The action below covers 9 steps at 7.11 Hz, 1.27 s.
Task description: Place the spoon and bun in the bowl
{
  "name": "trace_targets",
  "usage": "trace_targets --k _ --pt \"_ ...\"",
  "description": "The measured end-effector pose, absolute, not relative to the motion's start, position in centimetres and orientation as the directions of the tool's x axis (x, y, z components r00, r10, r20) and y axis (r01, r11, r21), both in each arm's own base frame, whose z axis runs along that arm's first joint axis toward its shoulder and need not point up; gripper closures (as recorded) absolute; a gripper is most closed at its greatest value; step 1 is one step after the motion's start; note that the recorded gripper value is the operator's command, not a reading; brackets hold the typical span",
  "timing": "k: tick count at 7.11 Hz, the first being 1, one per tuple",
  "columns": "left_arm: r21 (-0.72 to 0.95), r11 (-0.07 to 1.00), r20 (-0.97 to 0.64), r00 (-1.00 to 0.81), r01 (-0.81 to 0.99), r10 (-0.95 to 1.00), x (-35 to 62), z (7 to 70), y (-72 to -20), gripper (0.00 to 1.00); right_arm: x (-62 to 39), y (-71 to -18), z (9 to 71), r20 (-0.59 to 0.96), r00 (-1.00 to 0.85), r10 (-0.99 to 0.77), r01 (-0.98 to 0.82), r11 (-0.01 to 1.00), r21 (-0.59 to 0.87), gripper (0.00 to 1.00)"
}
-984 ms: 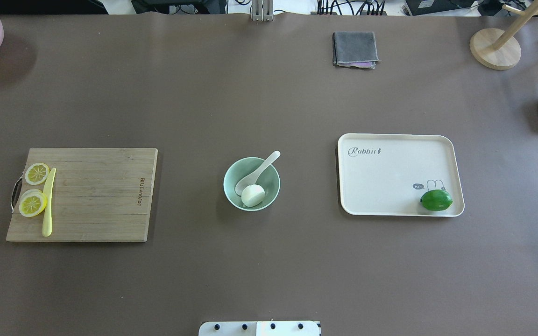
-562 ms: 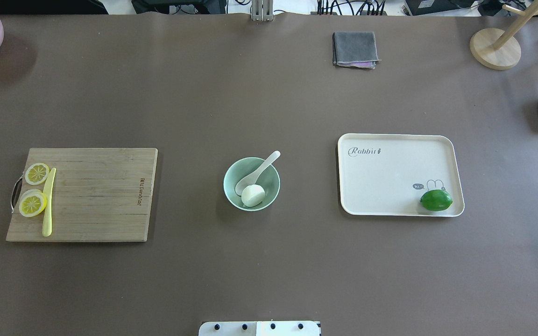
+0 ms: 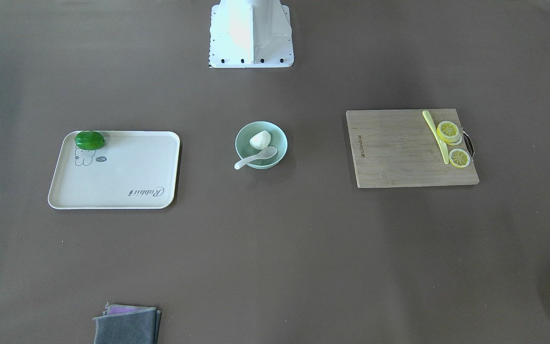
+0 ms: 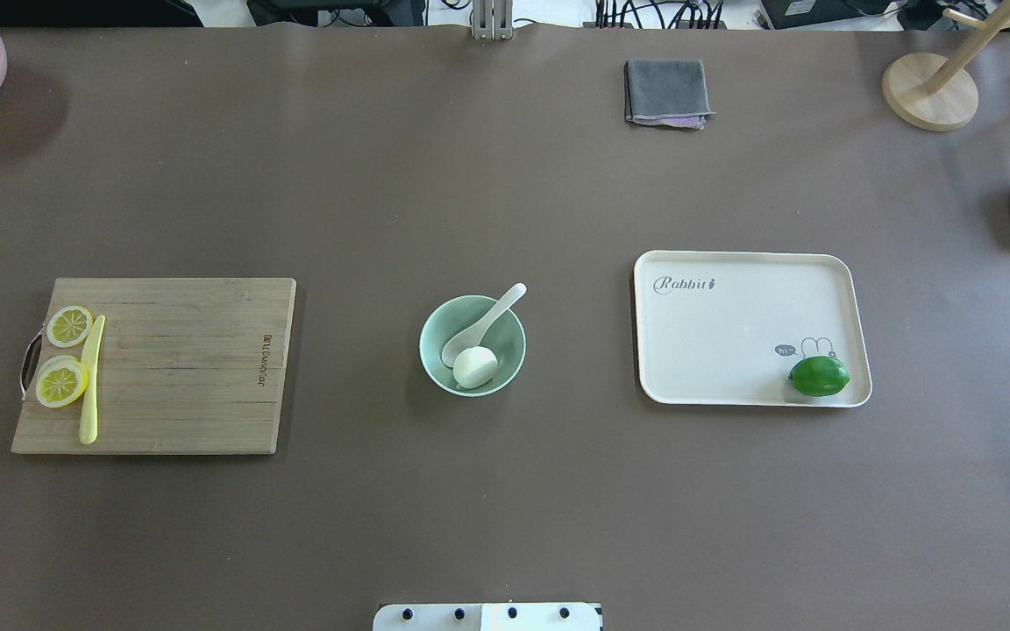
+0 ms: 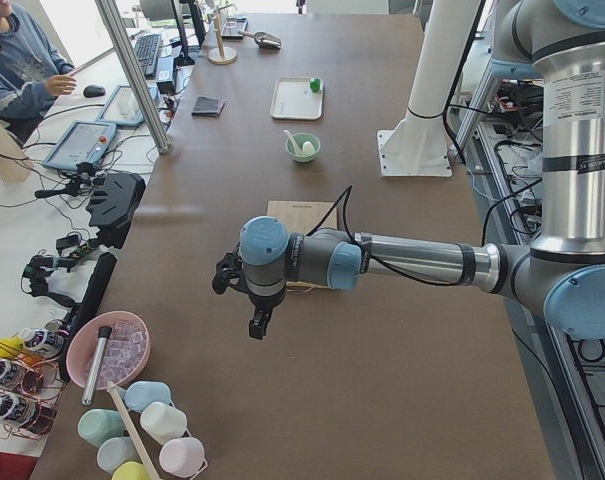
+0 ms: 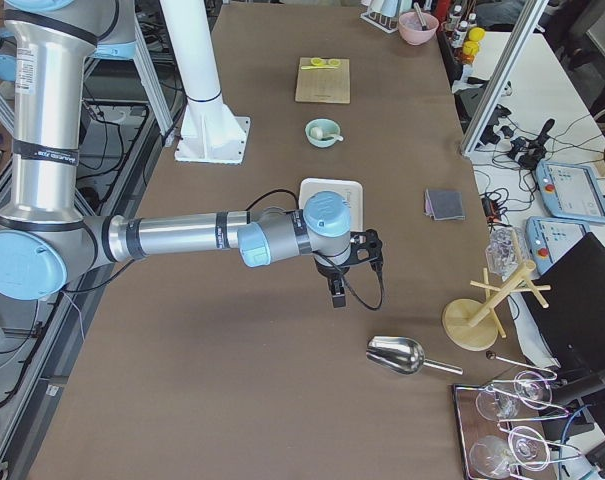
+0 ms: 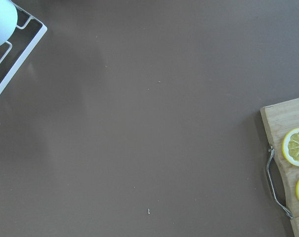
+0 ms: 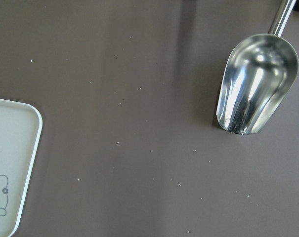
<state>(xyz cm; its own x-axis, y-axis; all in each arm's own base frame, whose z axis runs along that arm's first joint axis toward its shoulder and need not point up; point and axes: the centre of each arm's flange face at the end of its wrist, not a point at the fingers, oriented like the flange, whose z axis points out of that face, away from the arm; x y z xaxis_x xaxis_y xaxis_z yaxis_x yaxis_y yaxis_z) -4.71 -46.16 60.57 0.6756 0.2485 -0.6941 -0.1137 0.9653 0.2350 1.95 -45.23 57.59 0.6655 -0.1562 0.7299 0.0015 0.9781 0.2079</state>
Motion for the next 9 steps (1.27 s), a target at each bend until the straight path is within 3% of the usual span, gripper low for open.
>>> trace_targets --k 9 --pt "0.27 0.955 -0.682 0.676 -0.12 0.278 -4.5 59.4 -46.9 0.02 2.0 -46.2 56.8 0.718 0.679 -0.157 -0.009 0.975 0.222 0.0"
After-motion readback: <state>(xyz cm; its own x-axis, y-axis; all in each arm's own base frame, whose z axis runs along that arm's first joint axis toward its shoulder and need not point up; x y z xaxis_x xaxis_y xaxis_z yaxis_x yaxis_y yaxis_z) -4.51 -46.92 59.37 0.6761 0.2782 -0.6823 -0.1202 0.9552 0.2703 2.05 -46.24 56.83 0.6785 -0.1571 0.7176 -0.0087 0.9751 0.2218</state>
